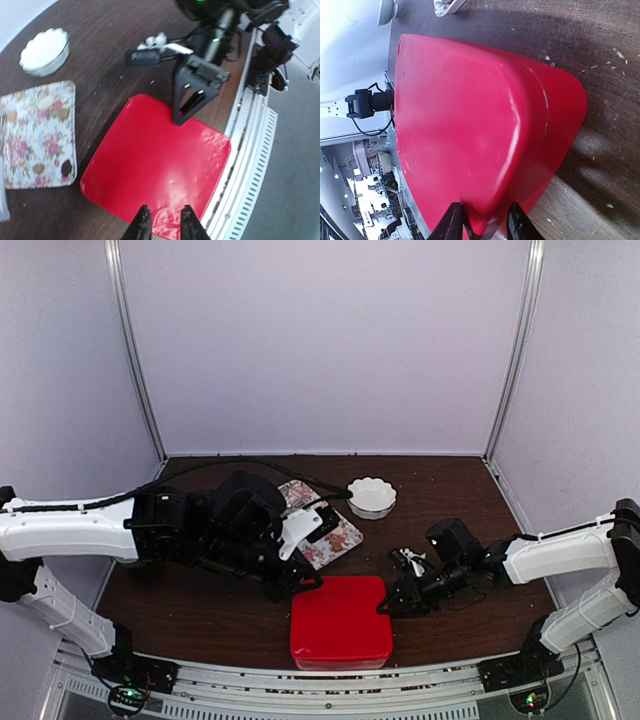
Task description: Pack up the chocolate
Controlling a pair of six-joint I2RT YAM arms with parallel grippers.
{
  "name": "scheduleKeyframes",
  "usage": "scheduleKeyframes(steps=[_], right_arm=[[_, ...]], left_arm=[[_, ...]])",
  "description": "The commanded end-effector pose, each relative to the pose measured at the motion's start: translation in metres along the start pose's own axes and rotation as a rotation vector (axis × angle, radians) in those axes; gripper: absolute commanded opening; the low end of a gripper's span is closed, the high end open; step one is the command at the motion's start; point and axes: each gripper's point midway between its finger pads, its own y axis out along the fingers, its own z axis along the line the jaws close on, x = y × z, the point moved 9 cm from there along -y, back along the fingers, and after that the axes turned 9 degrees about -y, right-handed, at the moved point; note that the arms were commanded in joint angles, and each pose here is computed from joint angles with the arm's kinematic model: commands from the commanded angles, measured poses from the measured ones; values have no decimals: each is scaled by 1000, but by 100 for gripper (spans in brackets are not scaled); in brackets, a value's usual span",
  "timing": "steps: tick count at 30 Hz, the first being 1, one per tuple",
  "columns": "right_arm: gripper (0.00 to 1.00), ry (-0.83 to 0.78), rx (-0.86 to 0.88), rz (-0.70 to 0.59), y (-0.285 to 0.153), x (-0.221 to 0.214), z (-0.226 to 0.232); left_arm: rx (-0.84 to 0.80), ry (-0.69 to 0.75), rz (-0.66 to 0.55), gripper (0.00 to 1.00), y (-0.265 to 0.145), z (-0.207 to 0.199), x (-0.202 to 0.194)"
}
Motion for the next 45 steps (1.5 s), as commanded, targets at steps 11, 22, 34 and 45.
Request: scheduleKeyframes(steps=[11, 22, 34, 45], right_arm=[[27, 154, -189, 142, 6, -41, -42], [26, 155, -187, 144, 7, -48, -47], [23, 158, -191, 145, 6, -57, -53], [22, 150, -194, 140, 4, -56, -51]], left_arm=[[-196, 601, 108, 2, 74, -104, 36], [-289, 633, 231, 0, 110, -107, 8], [-282, 558, 456, 0, 168, -90, -46], [-209, 612, 208, 0, 93, -107, 24]])
